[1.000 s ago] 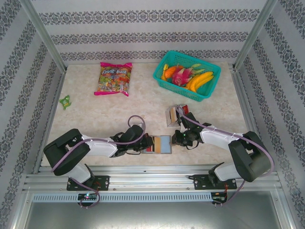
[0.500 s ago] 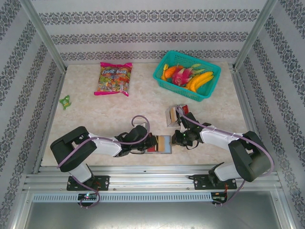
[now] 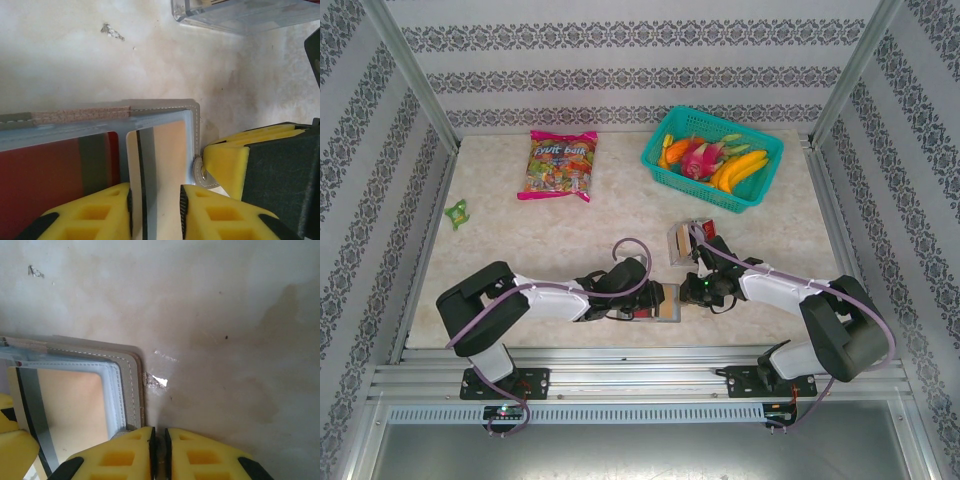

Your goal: Put the credit cards into the card holder

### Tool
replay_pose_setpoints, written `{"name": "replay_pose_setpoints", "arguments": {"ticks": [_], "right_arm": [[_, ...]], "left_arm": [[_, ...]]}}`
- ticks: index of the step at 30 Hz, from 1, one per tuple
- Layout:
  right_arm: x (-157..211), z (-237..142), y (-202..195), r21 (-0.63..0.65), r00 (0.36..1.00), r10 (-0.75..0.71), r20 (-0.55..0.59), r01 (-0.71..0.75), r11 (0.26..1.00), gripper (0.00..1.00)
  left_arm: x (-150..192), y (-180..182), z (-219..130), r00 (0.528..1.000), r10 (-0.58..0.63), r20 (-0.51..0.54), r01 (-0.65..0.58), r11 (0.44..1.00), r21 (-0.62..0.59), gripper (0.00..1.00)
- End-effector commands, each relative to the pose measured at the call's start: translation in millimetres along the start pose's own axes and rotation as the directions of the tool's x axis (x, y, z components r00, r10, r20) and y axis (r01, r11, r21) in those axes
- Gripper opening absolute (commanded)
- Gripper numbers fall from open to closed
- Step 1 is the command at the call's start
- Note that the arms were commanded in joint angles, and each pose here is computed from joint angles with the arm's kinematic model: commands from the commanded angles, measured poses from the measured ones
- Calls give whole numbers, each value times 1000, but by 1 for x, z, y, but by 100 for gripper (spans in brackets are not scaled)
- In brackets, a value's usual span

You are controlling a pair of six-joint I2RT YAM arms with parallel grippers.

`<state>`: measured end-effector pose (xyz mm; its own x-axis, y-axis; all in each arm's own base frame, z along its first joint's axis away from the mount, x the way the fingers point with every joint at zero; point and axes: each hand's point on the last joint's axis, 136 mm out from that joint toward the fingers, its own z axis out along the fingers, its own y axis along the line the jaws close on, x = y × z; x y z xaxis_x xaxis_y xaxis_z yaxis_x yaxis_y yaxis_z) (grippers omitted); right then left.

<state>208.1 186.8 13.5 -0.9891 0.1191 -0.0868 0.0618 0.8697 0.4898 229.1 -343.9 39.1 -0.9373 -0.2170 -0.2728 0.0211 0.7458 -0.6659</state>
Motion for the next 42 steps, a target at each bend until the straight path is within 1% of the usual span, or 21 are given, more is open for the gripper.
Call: {"name": "replay_pose_setpoints", "arguments": {"ticks": [1,4,7,10,13,16,17,20,23,25,27,28,30,33,35,36,40,41,42], "right_arm": [[9,7,3,-9,1000,-17,-23,17,1000,18],[9,7,4,-16,1000,-15,-25,15,1000,19],[9,8,6,-25,999,-15,-34,14,1000,19],[9,8,8,-31,999,-14,-34,13,999,19],[9,6,11,-41,999,-16,-32,15,999,18],[9,5,10,-37,999,-15,-31,14,999,18],[8,5,10,-33,1000,-16,-27,15,999,18],[7,2,6,-6,1000,-17,-14,17,1000,19],[1,-6,1,44,999,-33,17,32,999,24],[-4,-14,0,77,998,-50,49,46,996,32],[-7,-22,-1,110,995,-74,68,66,992,38],[-8,-25,-1,129,994,-82,71,73,989,40],[-8,-29,1,153,992,-101,75,89,984,45],[-6,-32,3,199,989,-119,83,100,975,52],[-5,-32,-1,255,988,-127,86,102,962,67],[-4,-31,-2,278,988,-130,82,103,955,68],[0,-22,6,304,984,-171,52,147,941,66],[0,-20,8,320,982,-181,49,156,935,65],[0,-19,8,336,981,-190,47,164,928,62]], "left_arm": [[15,7,-9,997,62,-45,-65,996,-62,34],[16,4,-11,996,76,-51,-79,995,-54,31],[18,-2,-5,993,86,-78,-89,995,-34,28],[21,-12,3,990,92,-107,-92,996,1,27],[24,-25,9,985,110,-134,-105,994,40,29],[26,-30,14,980,121,-160,-117,992,36,30],[26,-28,13,981,115,-158,-112,993,28,30],[23,-19,7,986,101,-130,-102,995,-1,35],[17,-14,-8,990,105,-91,-109,994,-32,42],[9,-9,-23,992,117,-46,-120,991,-64,47],[1,-3,-40,991,131,6,-130,986,-109,52],[-5,3,-49,990,136,35,-130,981,-142,56],[-11,16,-66,988,141,67,-125,970,-208,59],[-16,40,-81,990,117,79,-91,957,-275,63],[-14,51,-83,994,88,63,-67,957,-283,65],[-13,53,-82,996,77,54,-60,959,-276,66],[-6,58,-74,999,39,6,-36,965,-261,67],[-6,59,-72,999,33,-3,-32,965,-259,67],[-5,59,-70,1000,26,-9,-27,966,-256,67]]}}
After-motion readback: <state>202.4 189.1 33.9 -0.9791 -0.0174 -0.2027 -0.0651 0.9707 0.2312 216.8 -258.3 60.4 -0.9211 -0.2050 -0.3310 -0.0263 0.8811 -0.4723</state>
